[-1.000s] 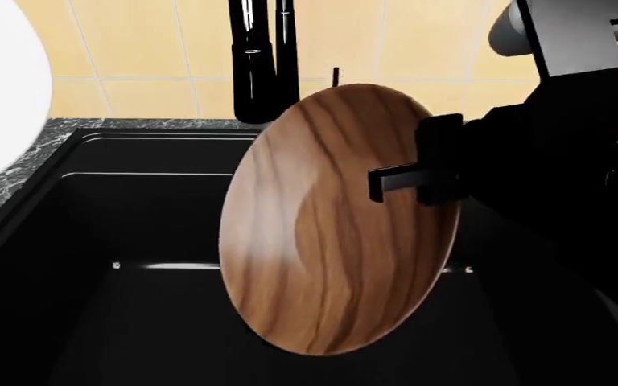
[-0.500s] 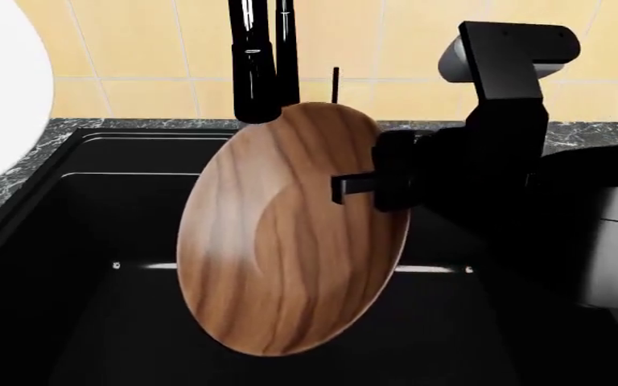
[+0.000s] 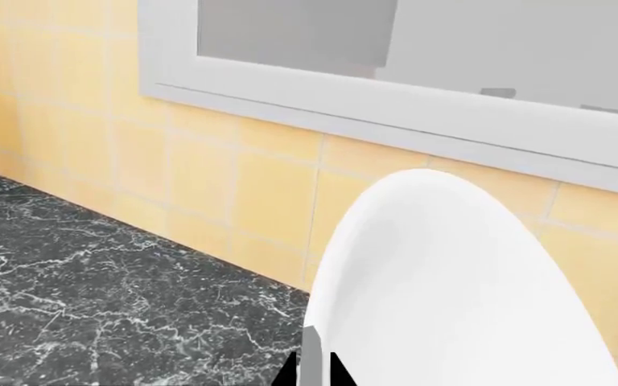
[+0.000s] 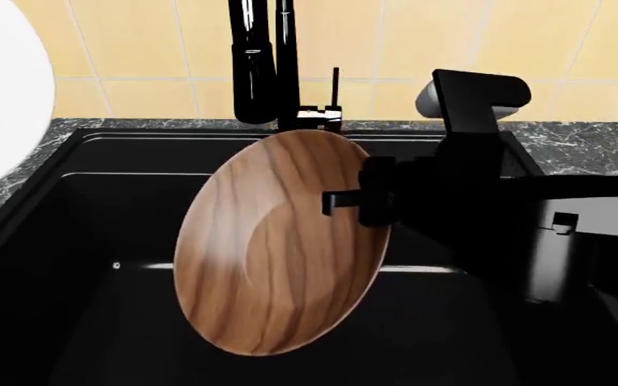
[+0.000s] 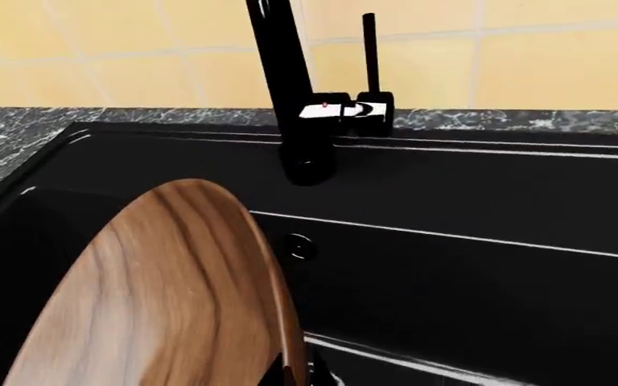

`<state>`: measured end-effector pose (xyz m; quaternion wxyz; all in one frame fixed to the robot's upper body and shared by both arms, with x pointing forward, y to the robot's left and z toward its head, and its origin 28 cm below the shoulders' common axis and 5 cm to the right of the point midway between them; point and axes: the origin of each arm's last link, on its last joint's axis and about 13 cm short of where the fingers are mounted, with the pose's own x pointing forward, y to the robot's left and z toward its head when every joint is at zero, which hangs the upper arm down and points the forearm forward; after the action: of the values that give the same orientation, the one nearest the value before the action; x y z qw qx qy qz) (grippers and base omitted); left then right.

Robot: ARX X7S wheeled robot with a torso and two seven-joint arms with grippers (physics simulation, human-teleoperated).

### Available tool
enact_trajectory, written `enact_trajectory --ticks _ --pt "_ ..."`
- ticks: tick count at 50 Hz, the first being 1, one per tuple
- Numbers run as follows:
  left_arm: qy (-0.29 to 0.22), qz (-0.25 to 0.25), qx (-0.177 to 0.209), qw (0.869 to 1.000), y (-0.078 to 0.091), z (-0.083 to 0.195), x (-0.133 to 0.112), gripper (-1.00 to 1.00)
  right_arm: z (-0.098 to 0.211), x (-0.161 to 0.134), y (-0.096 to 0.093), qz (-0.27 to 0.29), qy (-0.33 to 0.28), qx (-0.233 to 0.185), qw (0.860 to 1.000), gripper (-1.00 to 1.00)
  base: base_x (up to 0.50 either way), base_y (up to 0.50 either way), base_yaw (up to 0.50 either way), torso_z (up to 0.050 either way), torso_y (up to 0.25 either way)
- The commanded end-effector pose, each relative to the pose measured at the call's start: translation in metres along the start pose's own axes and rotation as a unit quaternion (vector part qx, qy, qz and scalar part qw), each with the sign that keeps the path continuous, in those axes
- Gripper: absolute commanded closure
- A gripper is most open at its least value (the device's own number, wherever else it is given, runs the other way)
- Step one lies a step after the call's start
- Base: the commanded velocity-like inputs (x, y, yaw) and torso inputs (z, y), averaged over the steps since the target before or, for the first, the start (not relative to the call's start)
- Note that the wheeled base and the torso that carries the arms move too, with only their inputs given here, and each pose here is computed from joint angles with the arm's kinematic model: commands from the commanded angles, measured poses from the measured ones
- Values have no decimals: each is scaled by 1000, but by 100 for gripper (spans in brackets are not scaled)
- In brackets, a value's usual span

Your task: Stack the bowls in the sink.

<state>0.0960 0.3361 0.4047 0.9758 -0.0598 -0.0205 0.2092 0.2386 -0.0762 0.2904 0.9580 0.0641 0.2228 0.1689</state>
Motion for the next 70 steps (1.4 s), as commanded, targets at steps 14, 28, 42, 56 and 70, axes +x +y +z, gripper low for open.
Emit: enact_trajectory --ticks 14,28,42,56,70 --pt "-15 -1 -10 1000 1 4 -4 100 -28 29 -10 7 33 38 999 100 0 0 0 0 1" --pt "-15 -2 -10 1000 1 3 -2 100 -42 47 -8 11 57 37 998 100 0 0 0 1 1" --pt "-14 -4 -9 1000 0 3 -2 100 -57 59 -13 10 71 56 996 100 0 0 0 0 1" --pt "-14 -5 -8 1000 0 2 -2 100 -68 70 -12 9 89 57 994 100 0 0 0 0 0" --pt "-14 -4 -8 1000 0 3 -3 100 -76 78 -10 14 105 58 993 100 0 0 0 1 1"
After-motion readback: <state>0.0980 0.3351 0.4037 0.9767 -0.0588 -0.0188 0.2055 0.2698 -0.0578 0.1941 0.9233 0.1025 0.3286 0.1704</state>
